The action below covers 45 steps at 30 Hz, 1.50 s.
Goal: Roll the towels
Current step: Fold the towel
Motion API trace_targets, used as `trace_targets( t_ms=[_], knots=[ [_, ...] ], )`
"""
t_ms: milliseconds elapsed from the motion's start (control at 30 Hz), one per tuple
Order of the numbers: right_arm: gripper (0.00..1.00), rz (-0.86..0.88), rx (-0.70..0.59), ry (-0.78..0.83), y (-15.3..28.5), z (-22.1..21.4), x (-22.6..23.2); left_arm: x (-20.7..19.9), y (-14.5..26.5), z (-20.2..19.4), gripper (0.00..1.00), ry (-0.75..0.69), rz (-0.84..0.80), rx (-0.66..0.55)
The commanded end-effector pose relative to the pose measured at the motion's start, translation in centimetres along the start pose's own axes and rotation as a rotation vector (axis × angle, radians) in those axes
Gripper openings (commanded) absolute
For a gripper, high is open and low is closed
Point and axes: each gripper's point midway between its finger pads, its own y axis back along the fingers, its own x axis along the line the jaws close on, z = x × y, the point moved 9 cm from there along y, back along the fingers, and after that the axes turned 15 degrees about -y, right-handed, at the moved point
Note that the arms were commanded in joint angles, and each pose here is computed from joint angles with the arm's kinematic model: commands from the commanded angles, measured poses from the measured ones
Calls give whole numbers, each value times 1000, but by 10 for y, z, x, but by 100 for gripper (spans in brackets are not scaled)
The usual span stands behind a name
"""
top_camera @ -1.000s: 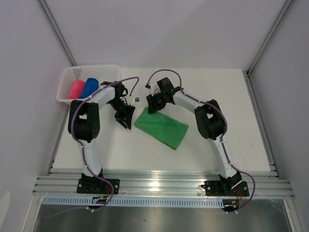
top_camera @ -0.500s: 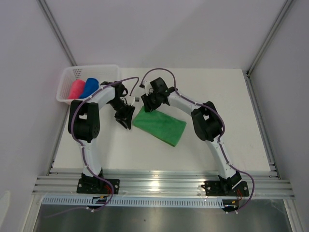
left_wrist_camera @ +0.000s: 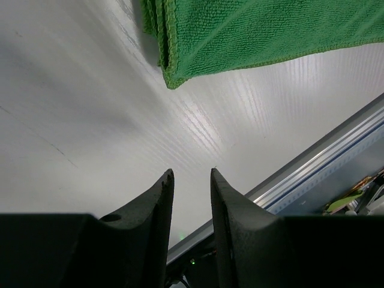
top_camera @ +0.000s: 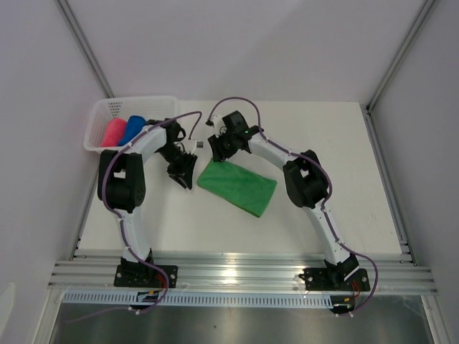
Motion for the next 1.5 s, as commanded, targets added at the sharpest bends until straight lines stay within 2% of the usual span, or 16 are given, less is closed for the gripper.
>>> trace_targets(
  t_ms=[0,233,333,367,467,600,633,733,767,800,900,967,1000,1200,1333,1467],
  knots=[
    [48,34,79,-11,-15,-16,-1,-6,15,1,34,-30,6,-66],
    [45,-27,81,-53,-28,-24,-11,-5,13,1,34,-24,2,-59],
    [32,-63,40,-112,-30,-18,-17,-4,13,2,34,-24,5,-58],
    [20,-65,29,-126,-30,-16,-19,-3,11,1,34,-22,3,-53],
    [0,-58,-20,-283,-22,-5,-34,-3,11,1,34,-22,4,-51],
    [0,-150,-98,-504,5,0,-65,-3,13,1,33,-27,13,-51],
    [0,-207,-82,-610,8,-17,-76,-2,14,1,33,-31,22,-51],
    [0,-297,-229,-834,52,-14,-109,-2,16,4,32,-36,25,-52],
    [0,-346,-206,-918,56,-42,-119,-2,17,5,32,-37,23,-57],
    [0,-391,-272,-984,82,-39,-133,-3,18,5,32,-38,16,-55],
    [0,-477,-299,-1125,108,-81,-149,-5,21,9,32,-57,-6,-64],
    [0,-465,-360,-1155,131,-82,-140,-12,24,15,32,-94,-16,-67],
    [0,-486,-329,-1177,133,-103,-138,-16,23,17,33,-126,-18,-60],
    [0,-424,-342,-1224,150,-124,-120,-71,10,49,35,-386,-24,-40],
    [9,-459,-346,-1168,164,-121,-124,-117,-14,73,38,-473,-76,-22],
    [21,-491,-341,-1035,185,-114,-133,-135,-44,71,39,-432,-137,35]
  ],
)
